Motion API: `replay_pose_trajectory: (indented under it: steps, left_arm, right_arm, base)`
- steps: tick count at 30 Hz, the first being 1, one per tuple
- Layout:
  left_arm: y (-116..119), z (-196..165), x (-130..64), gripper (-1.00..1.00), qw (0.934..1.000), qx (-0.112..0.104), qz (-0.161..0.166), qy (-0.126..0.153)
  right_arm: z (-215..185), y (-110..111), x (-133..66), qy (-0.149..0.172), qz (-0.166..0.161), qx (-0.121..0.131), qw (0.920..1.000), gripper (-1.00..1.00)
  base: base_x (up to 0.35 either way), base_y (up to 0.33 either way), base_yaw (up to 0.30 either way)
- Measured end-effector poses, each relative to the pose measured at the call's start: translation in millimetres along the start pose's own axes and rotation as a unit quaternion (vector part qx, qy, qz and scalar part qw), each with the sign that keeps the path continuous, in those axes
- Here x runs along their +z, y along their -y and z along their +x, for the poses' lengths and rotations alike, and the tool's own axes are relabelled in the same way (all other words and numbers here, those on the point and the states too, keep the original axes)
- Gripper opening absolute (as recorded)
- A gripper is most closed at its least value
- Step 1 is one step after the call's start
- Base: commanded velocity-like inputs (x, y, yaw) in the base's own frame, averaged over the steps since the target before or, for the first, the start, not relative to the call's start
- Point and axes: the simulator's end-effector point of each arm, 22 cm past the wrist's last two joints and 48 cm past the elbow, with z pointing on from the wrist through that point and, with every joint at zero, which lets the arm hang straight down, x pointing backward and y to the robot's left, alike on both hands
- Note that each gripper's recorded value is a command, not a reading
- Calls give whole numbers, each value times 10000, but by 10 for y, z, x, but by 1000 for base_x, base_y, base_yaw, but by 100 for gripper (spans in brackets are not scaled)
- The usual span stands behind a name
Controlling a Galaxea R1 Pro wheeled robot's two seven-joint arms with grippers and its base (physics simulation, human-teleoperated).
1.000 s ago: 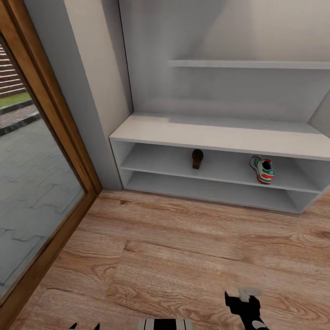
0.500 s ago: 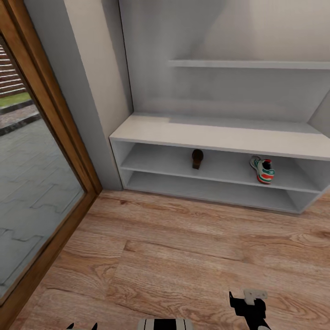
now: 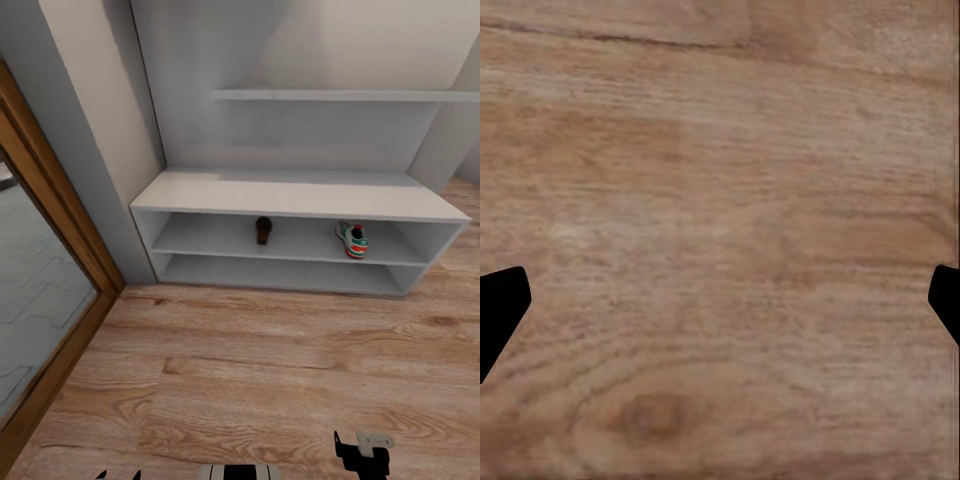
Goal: Pick up the two gym shoes and the two sandals from the corridor floor and place them onto the hallstand (shoe rack) in the corridor, making sure they are on the rack and not on the floor. Arrange them so the two gym shoes are next to each other and the two sandals are next to each other.
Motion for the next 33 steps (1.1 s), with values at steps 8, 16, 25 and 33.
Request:
replay_pose_trajectory:
  steps: [8,16,25,33]
  left_arm:
    - [2,-10,1,100,10000,2,2,11]
    - [13,-9,3,100,10000,-4,7,13]
    - [32,-1,5,100,10000,-12,19,7]
    - [37,3,5,100,10000,-16,17,5]
  right_arm:
    - [1,-15,-15,19,-3,23,10000,100]
    - [1,-13,-17,22,3,33,10000,100]
    - [1,-16,-18,21,4,41,10000,100]
    - [0,-4,-17,23,22,50,10000,100]
  base:
    - [0,0,-279]
    - [0,0,-288]
    - [0,0,-289]
    - [0,0,-290]
